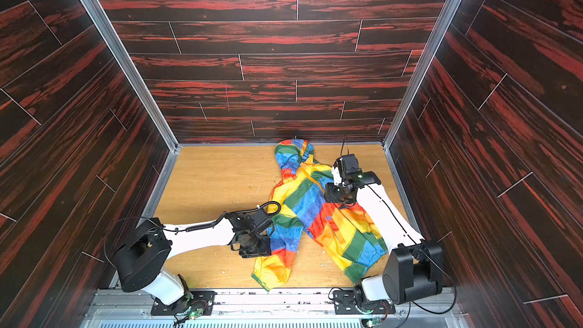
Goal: Unzip the jacket
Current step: Flatten out the jacket at the center of the board.
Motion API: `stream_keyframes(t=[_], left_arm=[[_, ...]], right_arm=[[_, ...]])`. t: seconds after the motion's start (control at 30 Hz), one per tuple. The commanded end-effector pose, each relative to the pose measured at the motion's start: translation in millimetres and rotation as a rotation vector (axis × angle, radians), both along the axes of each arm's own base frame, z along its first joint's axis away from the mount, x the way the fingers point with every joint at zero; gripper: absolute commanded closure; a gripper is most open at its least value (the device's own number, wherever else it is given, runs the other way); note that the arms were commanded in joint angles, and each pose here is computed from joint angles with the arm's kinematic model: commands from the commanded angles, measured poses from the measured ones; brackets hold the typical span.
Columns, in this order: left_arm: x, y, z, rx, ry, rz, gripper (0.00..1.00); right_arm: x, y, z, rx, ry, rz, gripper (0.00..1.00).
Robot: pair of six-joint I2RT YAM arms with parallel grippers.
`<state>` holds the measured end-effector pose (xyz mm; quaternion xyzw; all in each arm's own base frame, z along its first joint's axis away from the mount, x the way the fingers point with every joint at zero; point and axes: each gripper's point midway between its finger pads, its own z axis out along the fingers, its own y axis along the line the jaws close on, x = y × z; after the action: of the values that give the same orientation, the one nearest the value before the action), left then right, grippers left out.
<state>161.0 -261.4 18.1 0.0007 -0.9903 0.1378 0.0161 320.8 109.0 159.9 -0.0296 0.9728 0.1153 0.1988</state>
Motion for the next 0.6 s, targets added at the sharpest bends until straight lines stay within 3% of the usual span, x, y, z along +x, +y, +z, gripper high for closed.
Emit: stream_keyframes(t=[0.0, 0.1, 0.2, 0.4, 0.57], left_arm=[[-4.1, 2.7, -13.6, 0.045, 0.026, 0.039, 0.53], [-5.6, 5.4, -20.1, 0.052, 0.029, 0.070, 0.79], [-2.7, 15.0, -19.1, 0.084, 0.002, 0.098, 0.97], [10.5, 56.5, -6.3, 0.205, -0.054, 0.155, 1.00], [28.1, 114.9, 10.1, 0.260, -0.090, 0.285, 1.00]], right_arm=[[-0.3, -0.9, 6.1, -0.006, -0.016, 0.003, 0.50], [-0.6, -0.7, 4.6, -0.005, -0.011, 0.002, 0.52], [-1.4, -0.1, 4.1, -0.002, -0.008, 0.005, 0.54], [-5.7, 5.6, -3.2, 0.019, 0.007, 0.025, 0.59], [-6.8, 15.5, -12.2, 0.063, 0.017, 0.045, 0.62]])
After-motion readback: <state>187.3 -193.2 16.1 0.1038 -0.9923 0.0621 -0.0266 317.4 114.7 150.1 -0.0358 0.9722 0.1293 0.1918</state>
